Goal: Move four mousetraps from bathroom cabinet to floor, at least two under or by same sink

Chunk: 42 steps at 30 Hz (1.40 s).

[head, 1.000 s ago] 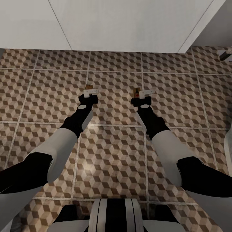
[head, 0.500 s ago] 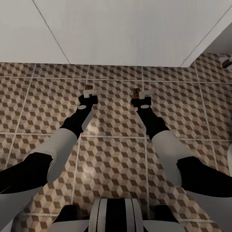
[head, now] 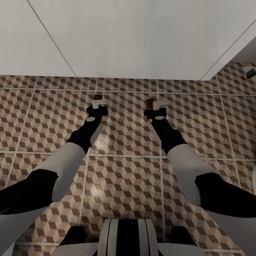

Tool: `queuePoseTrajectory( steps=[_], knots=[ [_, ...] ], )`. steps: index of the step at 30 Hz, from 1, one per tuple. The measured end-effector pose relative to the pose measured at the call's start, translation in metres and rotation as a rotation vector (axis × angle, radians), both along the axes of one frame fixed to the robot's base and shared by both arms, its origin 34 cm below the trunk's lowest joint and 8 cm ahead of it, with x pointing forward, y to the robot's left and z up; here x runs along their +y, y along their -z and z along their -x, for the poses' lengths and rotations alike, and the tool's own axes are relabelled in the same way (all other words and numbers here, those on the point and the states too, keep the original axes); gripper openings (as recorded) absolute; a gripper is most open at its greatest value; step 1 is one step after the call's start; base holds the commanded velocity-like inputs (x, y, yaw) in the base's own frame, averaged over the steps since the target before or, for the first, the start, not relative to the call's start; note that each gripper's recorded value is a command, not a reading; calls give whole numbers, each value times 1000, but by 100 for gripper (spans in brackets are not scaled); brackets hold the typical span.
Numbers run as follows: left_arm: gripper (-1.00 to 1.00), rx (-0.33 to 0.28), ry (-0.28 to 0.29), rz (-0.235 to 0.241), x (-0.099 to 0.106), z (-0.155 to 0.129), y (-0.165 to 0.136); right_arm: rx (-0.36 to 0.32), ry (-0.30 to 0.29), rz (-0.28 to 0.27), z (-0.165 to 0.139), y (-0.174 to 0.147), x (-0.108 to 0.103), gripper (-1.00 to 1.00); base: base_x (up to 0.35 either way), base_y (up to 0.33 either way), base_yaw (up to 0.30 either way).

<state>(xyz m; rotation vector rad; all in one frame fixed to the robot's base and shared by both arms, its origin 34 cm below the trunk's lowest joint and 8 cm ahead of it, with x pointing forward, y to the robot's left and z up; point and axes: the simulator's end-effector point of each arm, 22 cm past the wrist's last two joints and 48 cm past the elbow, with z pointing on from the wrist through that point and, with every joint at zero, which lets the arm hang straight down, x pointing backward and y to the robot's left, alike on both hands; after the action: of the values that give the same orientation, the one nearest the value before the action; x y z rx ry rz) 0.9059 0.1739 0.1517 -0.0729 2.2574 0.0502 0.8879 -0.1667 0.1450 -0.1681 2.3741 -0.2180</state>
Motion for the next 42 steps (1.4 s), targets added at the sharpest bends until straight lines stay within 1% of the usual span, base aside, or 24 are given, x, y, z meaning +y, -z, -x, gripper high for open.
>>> queuePoseTrajectory(
  steps=[6,15,23,29,42],
  knots=[
    [-100,3,1,0,0,2,1,63,-16,-6,10,9,3,-100,1,0,0],
    [-100,16,2,2,-1,9,7,103,-18,-1,15,13,2,-100,0,0,0],
    [-100,25,2,1,-1,14,12,112,-22,-5,16,15,4,-100,7,0,0],
    [-100,30,3,3,-1,16,14,113,-27,-11,17,15,5,-100,150,0,0],
    [-100,85,8,-1,-1,39,36,112,-29,-13,16,15,6,-100,29,0,0]
  ],
)
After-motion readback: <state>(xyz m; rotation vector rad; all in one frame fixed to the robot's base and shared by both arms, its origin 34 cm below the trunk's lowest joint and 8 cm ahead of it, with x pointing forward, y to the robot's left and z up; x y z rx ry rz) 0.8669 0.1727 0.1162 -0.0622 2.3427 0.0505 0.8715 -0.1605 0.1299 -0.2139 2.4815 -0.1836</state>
